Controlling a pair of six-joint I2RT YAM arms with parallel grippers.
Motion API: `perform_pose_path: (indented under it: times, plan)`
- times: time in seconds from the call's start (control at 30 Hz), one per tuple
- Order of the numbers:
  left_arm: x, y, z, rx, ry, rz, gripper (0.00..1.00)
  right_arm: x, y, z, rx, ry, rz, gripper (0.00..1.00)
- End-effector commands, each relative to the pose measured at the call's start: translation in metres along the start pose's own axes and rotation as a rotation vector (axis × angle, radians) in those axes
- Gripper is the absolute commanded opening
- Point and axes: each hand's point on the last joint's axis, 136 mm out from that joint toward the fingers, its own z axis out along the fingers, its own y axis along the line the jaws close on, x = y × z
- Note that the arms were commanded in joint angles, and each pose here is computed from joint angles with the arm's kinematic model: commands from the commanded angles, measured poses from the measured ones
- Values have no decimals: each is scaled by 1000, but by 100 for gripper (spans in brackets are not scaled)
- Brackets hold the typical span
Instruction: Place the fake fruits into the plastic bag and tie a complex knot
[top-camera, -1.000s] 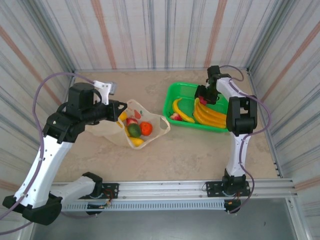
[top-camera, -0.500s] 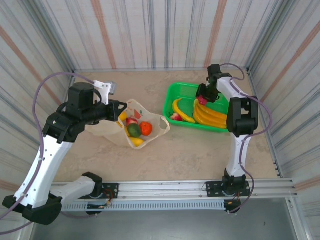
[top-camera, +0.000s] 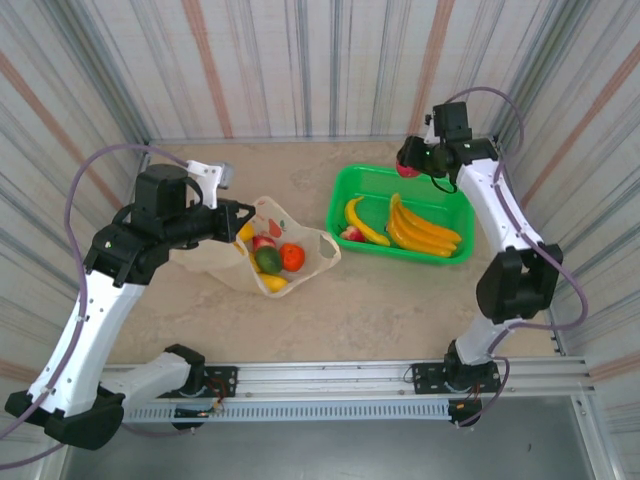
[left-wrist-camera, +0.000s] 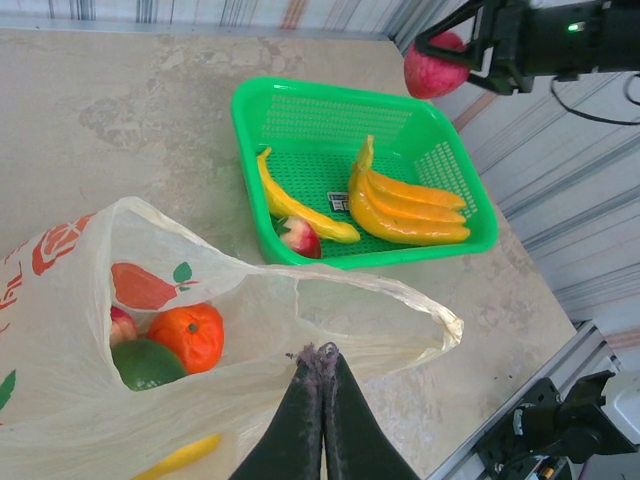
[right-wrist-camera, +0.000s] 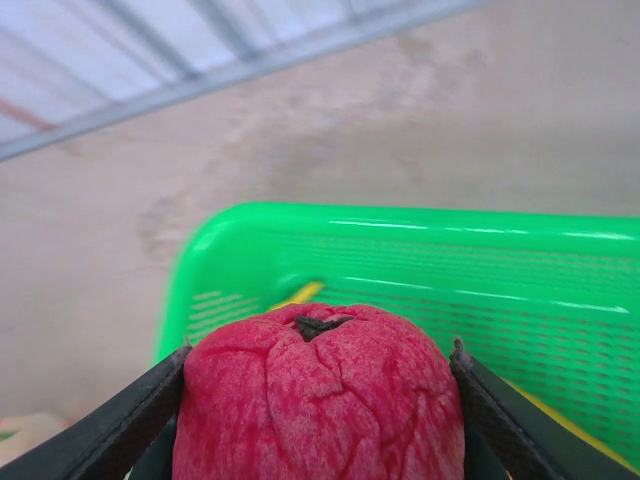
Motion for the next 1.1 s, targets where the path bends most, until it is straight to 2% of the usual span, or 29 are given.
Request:
perform_pose_path:
  times: [0.0,0.13,0.23,0.33,0.53,0.7,0.8,1.07]
  plan:
    - [-10,-6,-7,21,-25,-10,0,4,86,-51,-249,-87,-149,60]
    - [-10,-6,-8,23,-29,-14,0,35,171,-106,-500,-120,-303,58]
    - [-11,-6,-11,17,-34,-14,0,70,218,-133,-662,-106,-381,56]
    - [-11,-5,-13,11,-39,-17,0,111,249,-140,-719,-72,-468,56]
    - [-10,-7,-18,11,-50,-7,0,184,270,-97,-734,78,-504,57]
    - [-11,-4,-24,-13,-61,6,0,224,281,-46,-731,196,-453,56]
    - [-11,-6,-27,-8,-65,9,0,231,284,-12,-650,210,-430,55]
    - [-7,-3,-30,-23,-69,14,0,236,319,42,-665,228,-339,60]
